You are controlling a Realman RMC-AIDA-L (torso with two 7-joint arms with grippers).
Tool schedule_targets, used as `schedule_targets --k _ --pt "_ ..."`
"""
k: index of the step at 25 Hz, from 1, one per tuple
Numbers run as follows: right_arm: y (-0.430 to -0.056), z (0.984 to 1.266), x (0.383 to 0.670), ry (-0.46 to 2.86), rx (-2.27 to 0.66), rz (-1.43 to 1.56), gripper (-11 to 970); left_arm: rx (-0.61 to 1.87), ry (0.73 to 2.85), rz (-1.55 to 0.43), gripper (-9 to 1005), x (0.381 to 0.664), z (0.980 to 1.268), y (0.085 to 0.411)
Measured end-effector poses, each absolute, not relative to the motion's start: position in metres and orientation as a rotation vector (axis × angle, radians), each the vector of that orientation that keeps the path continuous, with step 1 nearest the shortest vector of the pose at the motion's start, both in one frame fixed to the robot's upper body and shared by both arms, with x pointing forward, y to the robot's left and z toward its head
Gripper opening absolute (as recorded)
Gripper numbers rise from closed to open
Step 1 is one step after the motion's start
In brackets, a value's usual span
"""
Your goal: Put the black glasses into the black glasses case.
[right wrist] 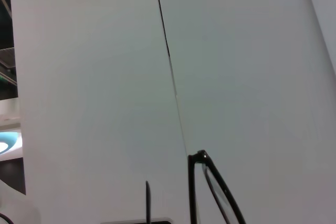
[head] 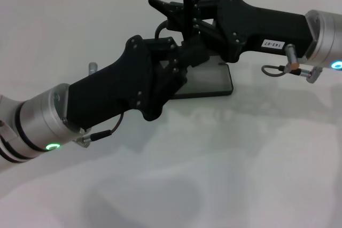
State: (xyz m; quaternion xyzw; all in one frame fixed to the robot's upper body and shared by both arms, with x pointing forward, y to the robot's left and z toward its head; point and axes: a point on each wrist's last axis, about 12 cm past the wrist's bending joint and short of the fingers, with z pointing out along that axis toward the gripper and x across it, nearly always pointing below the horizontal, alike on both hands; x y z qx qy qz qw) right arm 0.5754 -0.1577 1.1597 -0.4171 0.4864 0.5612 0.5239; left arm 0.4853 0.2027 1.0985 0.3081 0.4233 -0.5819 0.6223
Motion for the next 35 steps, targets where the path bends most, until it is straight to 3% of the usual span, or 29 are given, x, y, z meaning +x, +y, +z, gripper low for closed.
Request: schedule_targets --k 35 --pt "-0.146 1.152 0.582 1.239 -1.038 1.275 107 0.756 0.981 -1.380 65 0.489 1.100 0.192"
